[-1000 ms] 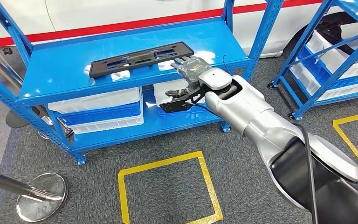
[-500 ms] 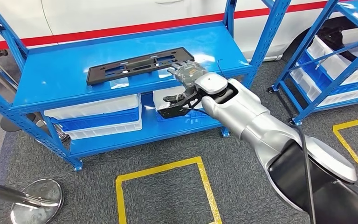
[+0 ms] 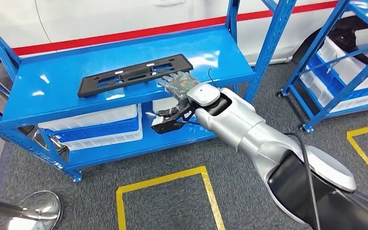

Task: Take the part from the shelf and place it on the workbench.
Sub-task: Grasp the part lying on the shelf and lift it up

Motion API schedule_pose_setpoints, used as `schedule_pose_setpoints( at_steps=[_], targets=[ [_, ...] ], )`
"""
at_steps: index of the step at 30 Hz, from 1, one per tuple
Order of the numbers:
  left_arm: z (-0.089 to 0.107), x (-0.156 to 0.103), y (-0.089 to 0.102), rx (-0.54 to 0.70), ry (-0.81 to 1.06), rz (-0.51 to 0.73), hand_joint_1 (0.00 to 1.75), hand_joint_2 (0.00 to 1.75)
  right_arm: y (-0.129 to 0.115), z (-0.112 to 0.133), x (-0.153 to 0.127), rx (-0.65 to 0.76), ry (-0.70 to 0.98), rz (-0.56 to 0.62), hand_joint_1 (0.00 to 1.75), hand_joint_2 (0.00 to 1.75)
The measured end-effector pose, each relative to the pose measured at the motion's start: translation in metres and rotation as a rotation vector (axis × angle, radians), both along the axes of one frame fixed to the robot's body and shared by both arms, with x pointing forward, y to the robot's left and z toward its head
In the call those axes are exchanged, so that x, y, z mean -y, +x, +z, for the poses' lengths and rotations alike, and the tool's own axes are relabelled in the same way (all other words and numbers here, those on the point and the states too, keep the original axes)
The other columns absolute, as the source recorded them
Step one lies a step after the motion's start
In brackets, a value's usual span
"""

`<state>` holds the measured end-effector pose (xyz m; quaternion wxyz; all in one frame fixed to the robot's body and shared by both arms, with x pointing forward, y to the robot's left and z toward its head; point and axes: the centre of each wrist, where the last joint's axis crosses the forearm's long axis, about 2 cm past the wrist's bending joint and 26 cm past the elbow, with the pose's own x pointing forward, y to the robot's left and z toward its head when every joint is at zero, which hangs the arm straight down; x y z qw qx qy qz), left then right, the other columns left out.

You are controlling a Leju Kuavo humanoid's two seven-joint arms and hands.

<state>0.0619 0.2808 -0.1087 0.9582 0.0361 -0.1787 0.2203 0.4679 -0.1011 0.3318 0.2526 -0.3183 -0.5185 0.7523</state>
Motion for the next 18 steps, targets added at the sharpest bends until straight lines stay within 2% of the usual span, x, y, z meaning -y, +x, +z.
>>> schedule_pose_setpoints(
  at_steps=[8,18],
  targets=[
    [-0.001,0.000,-0.004,-0.030,0.001,-0.017,0.00,0.00,-0.005,-0.010,-0.006,-0.022,-0.005,0.021,0.00,0.00],
    [-0.001,0.002,-0.004,-0.011,0.000,-0.022,0.00,0.00,-0.008,-0.010,-0.012,-0.026,-0.009,0.047,0.00,0.00]
  ],
)
